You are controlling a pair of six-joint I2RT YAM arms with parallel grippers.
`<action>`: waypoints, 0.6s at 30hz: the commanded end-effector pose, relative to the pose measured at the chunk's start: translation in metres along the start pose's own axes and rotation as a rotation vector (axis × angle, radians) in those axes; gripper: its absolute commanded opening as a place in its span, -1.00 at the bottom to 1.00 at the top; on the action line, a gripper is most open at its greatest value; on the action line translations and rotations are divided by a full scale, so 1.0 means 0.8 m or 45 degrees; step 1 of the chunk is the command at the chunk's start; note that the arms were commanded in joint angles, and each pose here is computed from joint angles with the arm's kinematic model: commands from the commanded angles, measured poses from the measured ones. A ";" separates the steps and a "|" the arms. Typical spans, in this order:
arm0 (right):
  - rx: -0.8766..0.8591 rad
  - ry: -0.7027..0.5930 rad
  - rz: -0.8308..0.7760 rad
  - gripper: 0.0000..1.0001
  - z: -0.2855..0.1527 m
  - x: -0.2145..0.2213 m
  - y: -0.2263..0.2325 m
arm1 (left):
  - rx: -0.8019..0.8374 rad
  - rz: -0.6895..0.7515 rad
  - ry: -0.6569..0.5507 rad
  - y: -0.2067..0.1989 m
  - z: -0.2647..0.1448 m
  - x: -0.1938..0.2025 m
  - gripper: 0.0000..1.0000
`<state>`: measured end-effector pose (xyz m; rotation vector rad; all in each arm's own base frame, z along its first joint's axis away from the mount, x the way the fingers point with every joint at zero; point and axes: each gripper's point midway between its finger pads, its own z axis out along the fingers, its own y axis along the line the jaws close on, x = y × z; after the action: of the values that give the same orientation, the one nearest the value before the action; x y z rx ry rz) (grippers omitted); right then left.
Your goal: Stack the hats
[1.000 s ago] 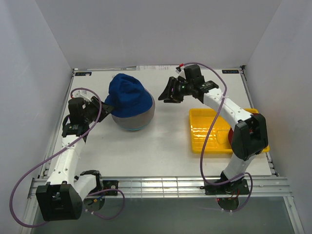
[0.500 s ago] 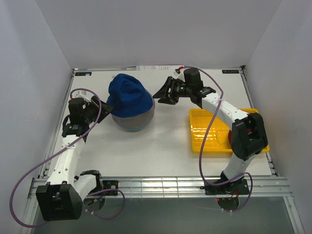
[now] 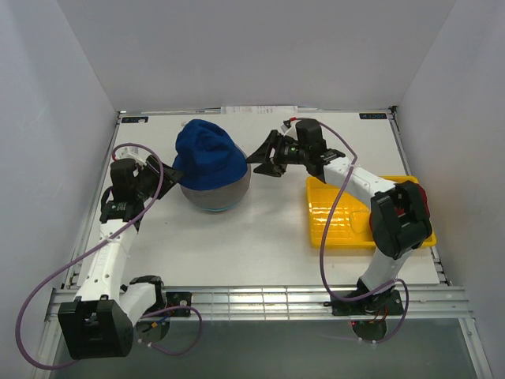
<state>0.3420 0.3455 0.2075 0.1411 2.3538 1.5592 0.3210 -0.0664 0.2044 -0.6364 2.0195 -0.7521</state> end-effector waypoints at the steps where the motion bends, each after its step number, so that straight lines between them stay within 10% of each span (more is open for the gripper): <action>1: -0.074 0.001 0.010 0.26 0.009 0.001 0.014 | 0.022 0.009 -0.053 -0.008 -0.009 -0.011 0.16; 13: -0.122 0.003 0.093 0.22 0.033 0.004 0.014 | 0.026 0.010 -0.046 -0.008 -0.007 -0.009 0.11; 18: -0.113 0.001 0.102 -0.21 0.036 0.003 0.009 | 0.027 0.013 -0.041 -0.008 -0.005 -0.009 0.10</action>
<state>0.3455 0.3707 0.2008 0.2285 2.3332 1.6753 0.3212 -0.0663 0.2055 -0.6414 2.0146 -0.7544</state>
